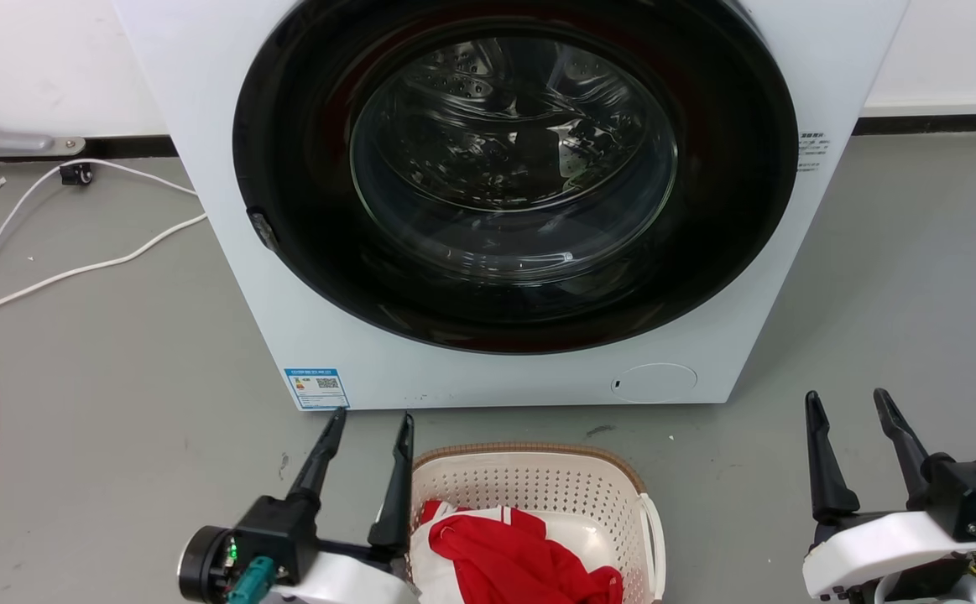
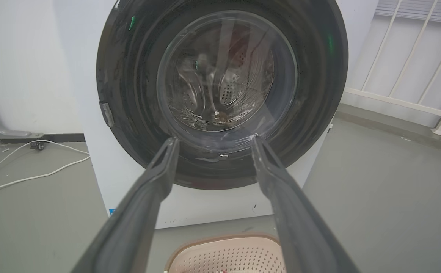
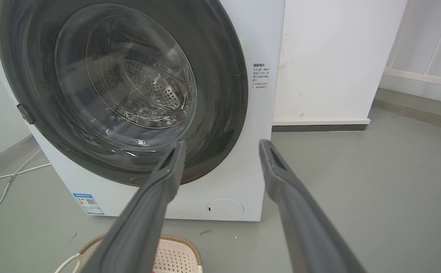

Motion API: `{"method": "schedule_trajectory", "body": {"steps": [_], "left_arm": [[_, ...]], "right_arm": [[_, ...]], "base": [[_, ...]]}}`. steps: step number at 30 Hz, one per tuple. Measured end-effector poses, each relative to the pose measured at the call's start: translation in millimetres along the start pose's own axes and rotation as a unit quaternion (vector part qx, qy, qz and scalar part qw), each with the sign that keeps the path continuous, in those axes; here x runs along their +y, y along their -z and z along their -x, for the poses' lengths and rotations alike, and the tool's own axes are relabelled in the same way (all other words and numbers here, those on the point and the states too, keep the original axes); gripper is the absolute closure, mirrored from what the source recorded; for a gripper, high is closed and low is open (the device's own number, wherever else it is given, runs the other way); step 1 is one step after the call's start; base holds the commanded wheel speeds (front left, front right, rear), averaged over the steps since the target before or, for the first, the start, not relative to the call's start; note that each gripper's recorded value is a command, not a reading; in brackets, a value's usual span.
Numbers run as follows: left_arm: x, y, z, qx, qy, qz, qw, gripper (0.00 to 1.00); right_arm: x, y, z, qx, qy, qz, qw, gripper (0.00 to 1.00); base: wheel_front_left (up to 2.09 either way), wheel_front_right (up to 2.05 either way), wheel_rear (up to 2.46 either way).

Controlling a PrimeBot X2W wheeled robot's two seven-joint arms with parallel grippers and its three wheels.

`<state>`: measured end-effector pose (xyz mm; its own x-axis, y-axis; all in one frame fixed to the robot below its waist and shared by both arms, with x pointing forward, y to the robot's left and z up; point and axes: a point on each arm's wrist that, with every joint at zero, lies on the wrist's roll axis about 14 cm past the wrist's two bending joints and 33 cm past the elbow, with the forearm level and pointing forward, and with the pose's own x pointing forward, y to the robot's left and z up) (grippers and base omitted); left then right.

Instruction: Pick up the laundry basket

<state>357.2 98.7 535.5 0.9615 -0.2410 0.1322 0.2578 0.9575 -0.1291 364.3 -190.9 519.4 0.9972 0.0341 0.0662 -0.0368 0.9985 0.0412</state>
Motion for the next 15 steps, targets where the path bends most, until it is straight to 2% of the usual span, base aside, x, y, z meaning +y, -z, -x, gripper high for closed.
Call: {"method": "schedule_trajectory", "body": {"steps": [8,15], "left_arm": [[-4.3,5.4,1.3,0.003,0.005,-0.019,1.0,0.0],[2.8,6.8,2.7,0.001,-0.015,-0.023,1.0,0.0]], "right_arm": [[1.4,-3.7,0.9,-0.012,-0.004,0.017,1.0,0.0],[1.1,-1.9,3.2,-0.014,-0.004,0.026,1.0,0.0]], "base": [[0.0,0.0,0.0],[0.0,0.0,0.0]]}}
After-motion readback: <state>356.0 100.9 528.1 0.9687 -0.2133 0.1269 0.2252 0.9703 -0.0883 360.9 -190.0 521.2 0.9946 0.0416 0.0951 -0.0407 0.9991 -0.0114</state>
